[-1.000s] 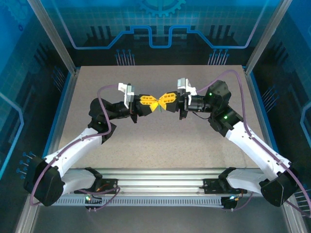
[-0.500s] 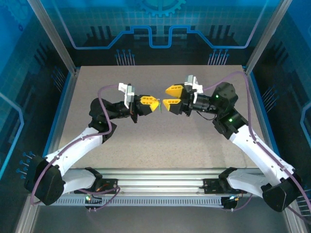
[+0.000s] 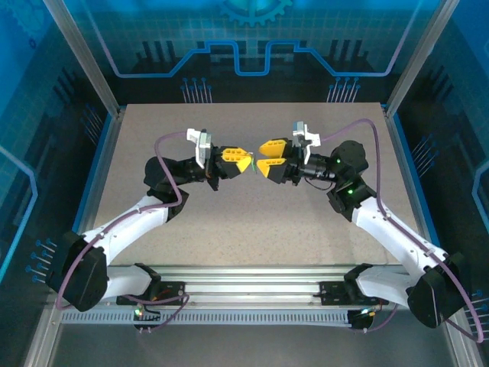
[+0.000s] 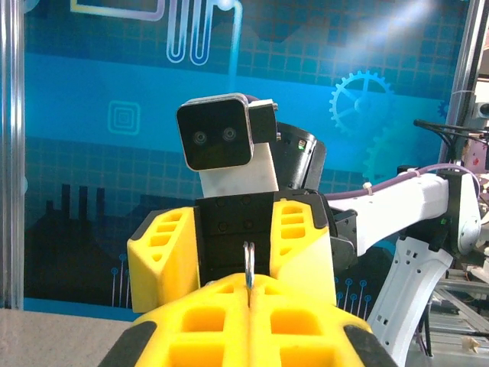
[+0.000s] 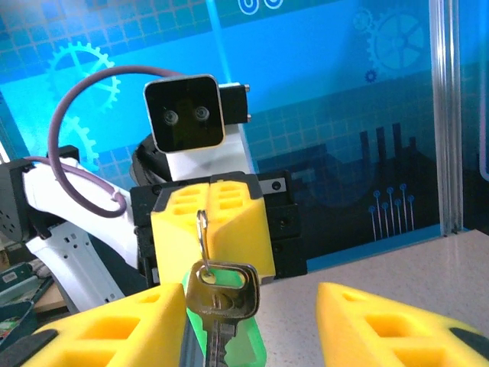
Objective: Remove the keys from the keyring
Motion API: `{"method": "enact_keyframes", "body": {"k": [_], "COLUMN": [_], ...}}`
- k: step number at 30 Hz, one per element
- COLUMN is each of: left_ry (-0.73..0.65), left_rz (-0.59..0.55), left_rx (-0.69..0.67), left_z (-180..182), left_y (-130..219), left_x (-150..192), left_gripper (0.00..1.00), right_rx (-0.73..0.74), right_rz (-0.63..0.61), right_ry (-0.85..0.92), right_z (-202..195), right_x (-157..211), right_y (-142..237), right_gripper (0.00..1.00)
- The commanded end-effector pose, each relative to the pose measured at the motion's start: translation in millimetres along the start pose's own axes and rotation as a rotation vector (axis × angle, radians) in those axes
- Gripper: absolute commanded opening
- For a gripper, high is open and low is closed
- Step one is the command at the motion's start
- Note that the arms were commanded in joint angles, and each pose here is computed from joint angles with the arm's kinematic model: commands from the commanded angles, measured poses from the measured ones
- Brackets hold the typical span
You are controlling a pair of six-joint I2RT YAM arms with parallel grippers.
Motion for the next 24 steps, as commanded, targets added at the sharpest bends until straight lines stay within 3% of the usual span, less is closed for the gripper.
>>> {"method": "enact_keyframes", "body": {"k": [1,8,20,24], "left_ry": [-0.037,-0.04,-0.036,-0.037], "left_rz": [-0.026,-0.031,-0.034,-0.034], "left_rx": [0.037,0.039,0.041,0.041], "left_z": [-6.0,-6.8,-8.8,-9.5], "left_y": [0.6,1.3,3.1,3.2], "left_x": [-7.9,-7.9,-7.5,-7.4], "left_gripper": [0.0,0.0,0.0,0.0], "right_rx": [-0.078,-0.103,-0.074,-0.045], "right_rz": [-0.028,-0.016,-0.015,-0.014], "right_ry": [0.032,0.018,0.024,0.019], "right_z": [11.1,11.0,8.7,5.8], "right_x": [-7.2,-3.2,-7.5,-7.9], "right_y": [-4.7,-16.1,-18.1,-17.8], "right_gripper": [0.47,0.45,0.11,0.08]}}
Point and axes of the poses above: each hand's point on the last joint's axis, 136 mm out from that joint toward the fingers, its own y axis back along the fingers, its own z axis along the line the jaws close on, x = y × z, the point moved 7 cm from there along y, back along the fingers, and after that the axes turned 1 degree about y, right-handed, at the moved point
